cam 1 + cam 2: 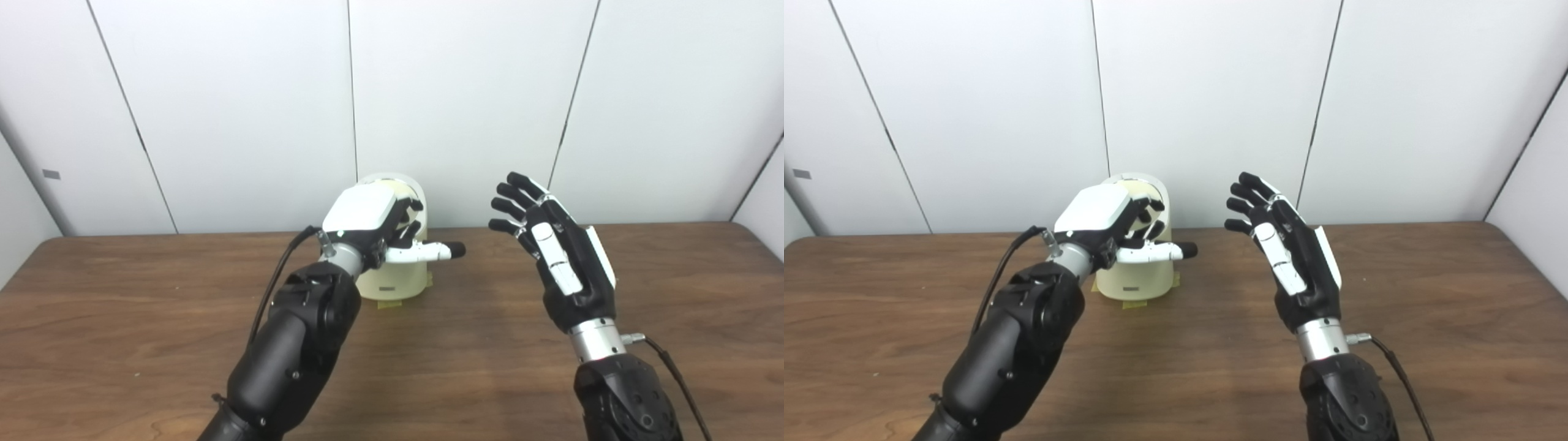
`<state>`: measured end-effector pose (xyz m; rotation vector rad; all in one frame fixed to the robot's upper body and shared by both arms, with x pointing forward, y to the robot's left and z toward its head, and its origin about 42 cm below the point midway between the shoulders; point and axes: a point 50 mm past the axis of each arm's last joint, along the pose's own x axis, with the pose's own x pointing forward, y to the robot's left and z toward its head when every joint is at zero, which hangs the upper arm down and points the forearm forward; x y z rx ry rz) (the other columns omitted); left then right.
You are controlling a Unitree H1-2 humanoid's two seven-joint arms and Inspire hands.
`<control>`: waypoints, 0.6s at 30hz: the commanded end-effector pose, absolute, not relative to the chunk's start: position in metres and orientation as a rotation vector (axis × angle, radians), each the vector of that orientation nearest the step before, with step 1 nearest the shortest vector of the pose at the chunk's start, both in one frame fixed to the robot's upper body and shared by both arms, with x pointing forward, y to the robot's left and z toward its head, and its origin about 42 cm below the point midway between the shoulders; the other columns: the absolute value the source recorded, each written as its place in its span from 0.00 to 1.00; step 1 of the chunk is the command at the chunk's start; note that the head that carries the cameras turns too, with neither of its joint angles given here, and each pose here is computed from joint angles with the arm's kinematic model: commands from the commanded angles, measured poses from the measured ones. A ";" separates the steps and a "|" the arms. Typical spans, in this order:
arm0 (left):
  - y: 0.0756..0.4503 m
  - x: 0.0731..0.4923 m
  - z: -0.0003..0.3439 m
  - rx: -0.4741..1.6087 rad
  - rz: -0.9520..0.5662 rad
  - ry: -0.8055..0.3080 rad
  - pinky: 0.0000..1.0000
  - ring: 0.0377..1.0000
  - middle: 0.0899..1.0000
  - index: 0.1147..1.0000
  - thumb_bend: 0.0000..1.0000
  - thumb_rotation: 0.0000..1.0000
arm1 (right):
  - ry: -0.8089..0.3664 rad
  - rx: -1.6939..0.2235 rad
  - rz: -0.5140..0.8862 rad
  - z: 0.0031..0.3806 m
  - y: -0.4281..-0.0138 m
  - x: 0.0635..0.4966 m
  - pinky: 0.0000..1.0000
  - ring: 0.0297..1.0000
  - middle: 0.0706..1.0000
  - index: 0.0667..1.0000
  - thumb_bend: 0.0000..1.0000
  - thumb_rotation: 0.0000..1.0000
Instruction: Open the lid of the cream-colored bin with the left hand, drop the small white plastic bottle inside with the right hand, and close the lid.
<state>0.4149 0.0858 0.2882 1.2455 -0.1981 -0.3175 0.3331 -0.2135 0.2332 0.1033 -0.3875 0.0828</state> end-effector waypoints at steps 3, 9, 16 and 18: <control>0.083 0.414 0.279 1.232 -0.368 -0.147 1.00 0.63 0.50 0.81 1.00 0.93 | -0.466 0.113 0.096 0.254 -0.210 0.335 0.69 0.79 0.79 0.78 0.29 0.64; 0.084 0.412 0.282 1.199 -0.338 -0.215 1.00 0.87 0.86 0.86 0.92 0.90 | -0.466 0.108 0.097 0.254 -0.210 0.335 0.70 0.79 0.79 0.78 0.29 0.65; 0.079 0.406 0.285 1.107 -0.274 -0.332 0.95 0.86 0.86 0.87 0.86 0.85 | -0.462 0.116 0.108 0.254 -0.209 0.335 0.70 0.79 0.79 0.78 0.28 0.64; 0.079 0.404 0.286 1.110 -0.263 -0.354 0.93 0.91 0.89 0.90 0.85 0.85 | -0.463 0.115 0.108 0.253 -0.208 0.335 0.70 0.79 0.80 0.79 0.29 0.65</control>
